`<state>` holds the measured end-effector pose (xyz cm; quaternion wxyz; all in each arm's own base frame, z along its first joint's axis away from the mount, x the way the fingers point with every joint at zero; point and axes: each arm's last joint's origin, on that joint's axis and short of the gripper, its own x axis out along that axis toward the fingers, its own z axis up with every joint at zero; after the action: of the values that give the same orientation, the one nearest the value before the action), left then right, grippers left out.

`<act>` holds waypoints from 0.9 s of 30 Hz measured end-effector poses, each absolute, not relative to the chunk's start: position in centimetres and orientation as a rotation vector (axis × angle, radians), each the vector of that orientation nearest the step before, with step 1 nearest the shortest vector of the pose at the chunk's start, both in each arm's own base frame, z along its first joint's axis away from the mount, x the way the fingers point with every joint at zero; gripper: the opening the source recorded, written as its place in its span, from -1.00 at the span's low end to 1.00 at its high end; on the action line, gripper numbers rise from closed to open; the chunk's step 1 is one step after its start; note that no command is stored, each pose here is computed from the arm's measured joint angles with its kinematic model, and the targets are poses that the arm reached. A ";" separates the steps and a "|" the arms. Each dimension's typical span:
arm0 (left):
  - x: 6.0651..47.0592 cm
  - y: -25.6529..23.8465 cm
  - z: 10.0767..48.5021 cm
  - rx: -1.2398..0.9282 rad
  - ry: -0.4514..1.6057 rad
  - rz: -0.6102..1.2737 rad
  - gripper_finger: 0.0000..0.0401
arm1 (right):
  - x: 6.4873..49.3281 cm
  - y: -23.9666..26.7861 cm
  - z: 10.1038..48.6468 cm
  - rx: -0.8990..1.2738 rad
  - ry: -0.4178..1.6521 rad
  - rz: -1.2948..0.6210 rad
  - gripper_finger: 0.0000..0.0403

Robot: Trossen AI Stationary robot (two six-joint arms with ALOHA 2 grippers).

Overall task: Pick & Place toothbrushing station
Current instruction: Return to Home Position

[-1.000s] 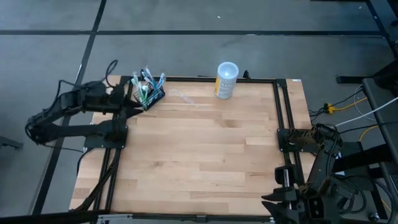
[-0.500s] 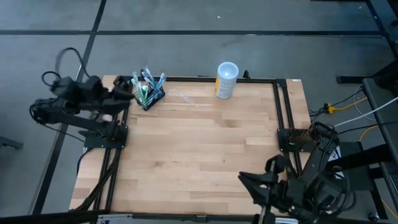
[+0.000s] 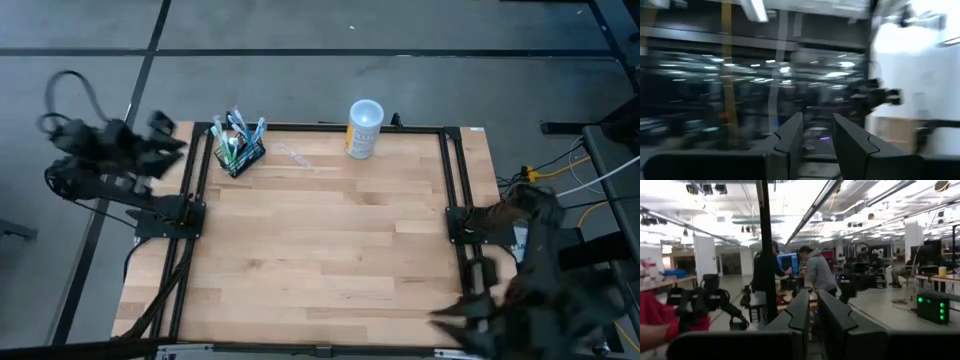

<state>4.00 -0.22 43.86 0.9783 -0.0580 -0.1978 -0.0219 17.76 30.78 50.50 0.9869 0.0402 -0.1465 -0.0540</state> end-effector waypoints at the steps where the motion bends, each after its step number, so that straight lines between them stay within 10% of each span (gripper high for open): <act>1: 3.0 0.0 43.9 -0.106 -0.383 0.004 -0.52 | 16.9 30.3 51.1 0.075 -0.278 -0.105 -0.80; 14: 0.0 0.4 42.5 -0.116 -0.360 0.002 -0.54 | 16.4 20.2 47.0 0.129 0.042 0.232 -0.86; 27: 2.8 -0.3 35.4 0.017 -0.320 -0.107 -0.59 | 11.5 13.2 36.2 0.103 -0.169 0.477 -0.97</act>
<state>2.78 -0.32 35.41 0.9858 0.0083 -0.1592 -0.0532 11.47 13.15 36.16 0.9668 0.0508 -0.0835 0.2360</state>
